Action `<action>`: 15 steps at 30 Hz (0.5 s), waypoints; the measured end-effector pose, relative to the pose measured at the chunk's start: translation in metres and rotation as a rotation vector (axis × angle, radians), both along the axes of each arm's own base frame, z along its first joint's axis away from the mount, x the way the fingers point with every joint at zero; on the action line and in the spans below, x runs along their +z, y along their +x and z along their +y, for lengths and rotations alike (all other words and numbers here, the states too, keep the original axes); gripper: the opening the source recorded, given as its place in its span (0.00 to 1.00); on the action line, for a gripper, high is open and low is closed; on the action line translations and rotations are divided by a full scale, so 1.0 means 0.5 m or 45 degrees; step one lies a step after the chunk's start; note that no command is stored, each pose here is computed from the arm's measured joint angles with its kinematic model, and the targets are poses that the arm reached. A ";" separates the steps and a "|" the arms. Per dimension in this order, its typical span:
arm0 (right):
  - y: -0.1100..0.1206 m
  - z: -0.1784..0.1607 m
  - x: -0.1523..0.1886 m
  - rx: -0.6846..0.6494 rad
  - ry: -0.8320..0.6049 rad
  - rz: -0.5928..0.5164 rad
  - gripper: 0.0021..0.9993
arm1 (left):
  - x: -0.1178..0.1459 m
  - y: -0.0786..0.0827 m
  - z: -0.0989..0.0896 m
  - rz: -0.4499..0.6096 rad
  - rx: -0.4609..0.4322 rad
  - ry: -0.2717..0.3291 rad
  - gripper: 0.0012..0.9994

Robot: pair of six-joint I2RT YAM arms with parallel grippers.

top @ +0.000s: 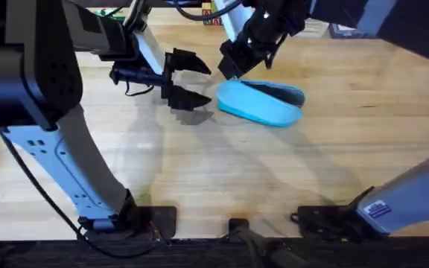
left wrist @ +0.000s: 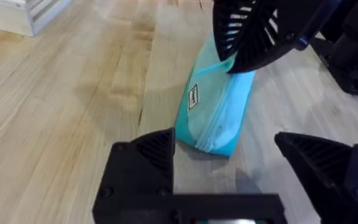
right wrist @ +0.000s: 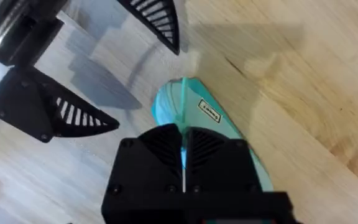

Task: Unzip the bag, pick up the pens from the table one at a time and place them inside, then zip the bag closed.

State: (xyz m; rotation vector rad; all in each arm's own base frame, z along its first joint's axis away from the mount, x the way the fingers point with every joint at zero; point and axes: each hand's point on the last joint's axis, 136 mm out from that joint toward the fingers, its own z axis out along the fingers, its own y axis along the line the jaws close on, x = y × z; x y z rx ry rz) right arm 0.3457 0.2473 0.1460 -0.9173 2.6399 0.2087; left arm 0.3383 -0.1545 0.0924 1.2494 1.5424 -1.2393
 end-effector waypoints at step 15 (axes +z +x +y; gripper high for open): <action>0.000 0.000 0.000 0.000 0.000 0.000 0.03 | 0.000 -0.021 -0.050 -0.025 -0.095 -0.003 0.99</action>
